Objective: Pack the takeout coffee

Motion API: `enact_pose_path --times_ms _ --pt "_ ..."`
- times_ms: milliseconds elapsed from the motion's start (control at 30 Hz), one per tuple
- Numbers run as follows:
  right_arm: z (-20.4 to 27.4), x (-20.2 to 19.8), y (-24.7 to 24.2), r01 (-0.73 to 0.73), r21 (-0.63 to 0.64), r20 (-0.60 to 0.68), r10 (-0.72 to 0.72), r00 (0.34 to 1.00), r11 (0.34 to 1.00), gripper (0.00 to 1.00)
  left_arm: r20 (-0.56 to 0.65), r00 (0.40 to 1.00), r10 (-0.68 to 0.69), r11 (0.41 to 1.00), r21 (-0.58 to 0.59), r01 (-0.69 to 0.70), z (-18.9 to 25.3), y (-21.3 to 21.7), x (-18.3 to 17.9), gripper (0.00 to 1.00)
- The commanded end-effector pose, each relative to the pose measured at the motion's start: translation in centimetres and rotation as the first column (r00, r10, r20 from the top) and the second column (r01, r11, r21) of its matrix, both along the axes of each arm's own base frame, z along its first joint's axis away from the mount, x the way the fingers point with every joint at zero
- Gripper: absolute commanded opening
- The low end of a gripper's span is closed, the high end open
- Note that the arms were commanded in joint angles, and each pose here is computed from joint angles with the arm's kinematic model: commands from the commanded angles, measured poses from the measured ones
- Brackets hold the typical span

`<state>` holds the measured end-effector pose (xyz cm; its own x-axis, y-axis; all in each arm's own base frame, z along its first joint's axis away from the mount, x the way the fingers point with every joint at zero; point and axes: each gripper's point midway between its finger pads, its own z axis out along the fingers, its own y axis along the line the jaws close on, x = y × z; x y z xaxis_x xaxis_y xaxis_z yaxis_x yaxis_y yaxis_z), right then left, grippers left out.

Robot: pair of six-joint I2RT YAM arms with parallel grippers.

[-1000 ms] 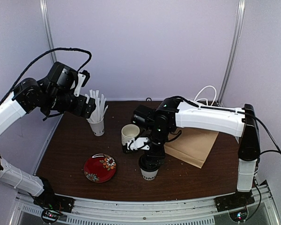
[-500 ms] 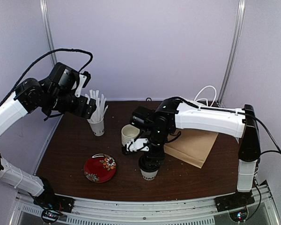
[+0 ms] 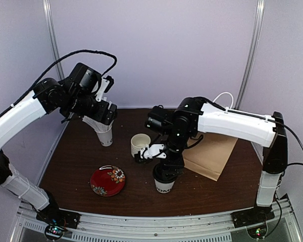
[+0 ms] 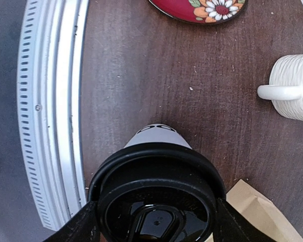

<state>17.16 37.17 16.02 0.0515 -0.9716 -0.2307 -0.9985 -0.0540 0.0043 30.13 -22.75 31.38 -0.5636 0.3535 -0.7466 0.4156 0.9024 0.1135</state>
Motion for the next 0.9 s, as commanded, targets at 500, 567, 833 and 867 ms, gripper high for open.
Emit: enact_pose_path --times_ms 500,567,833,867 --pt "27.9 7.0 -12.7 0.208 0.71 0.129 -0.415 0.901 0.673 0.55 0.087 0.985 -0.147 0.969 -0.185 0.161 5.6 -7.8 3.9 0.84" --pt "30.0 8.3 -14.5 0.237 0.758 0.128 -0.495 0.859 0.608 0.55 0.06 0.978 -0.201 0.952 -0.225 0.209 5.5 -9.7 3.9 0.8" --pt "34.0 13.2 -22.4 0.331 0.827 0.187 -0.777 0.601 0.455 0.55 0.009 0.924 -0.382 0.836 -0.423 0.35 4.1 -17.7 4.4 0.73" --pt "34.1 13.8 -23.3 0.343 0.827 0.204 -0.806 0.556 0.446 0.55 0.008 0.914 -0.407 0.82 -0.439 0.369 3.9 -18.8 4.3 0.72"
